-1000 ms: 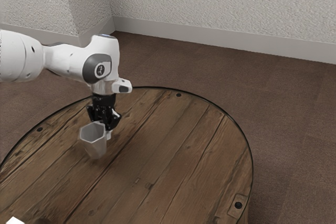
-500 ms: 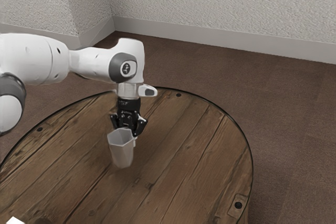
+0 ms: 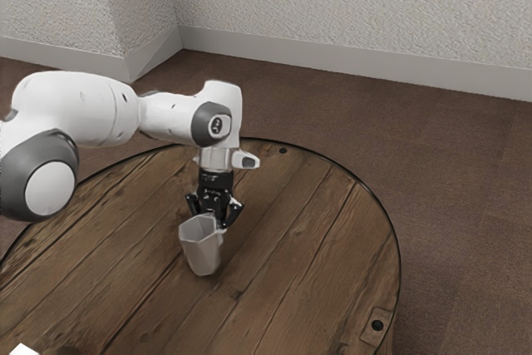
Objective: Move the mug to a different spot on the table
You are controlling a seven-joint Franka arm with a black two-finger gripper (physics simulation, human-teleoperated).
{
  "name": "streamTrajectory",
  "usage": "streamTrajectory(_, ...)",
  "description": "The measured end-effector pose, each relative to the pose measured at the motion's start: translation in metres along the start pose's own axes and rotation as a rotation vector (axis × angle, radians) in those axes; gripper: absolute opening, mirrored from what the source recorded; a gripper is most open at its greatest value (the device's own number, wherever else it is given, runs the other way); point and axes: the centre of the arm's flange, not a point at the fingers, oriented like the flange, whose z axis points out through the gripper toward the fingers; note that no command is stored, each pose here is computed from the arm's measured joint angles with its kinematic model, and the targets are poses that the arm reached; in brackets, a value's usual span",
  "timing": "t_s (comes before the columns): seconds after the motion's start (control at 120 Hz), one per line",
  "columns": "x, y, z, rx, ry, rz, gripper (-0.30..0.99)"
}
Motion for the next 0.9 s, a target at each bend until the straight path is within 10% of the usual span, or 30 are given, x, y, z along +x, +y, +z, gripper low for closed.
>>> streamTrajectory(0.342,0.007,0.0,0.016,-0.009,-0.023,-0.016,0.06)
streamTrajectory(0.625,0.006,0.003,0.008,-0.021,0.006,-0.015,0.5)
streamTrajectory(0.9,-0.037,0.019,-0.1,-0.042,0.197,0.043,0.64)
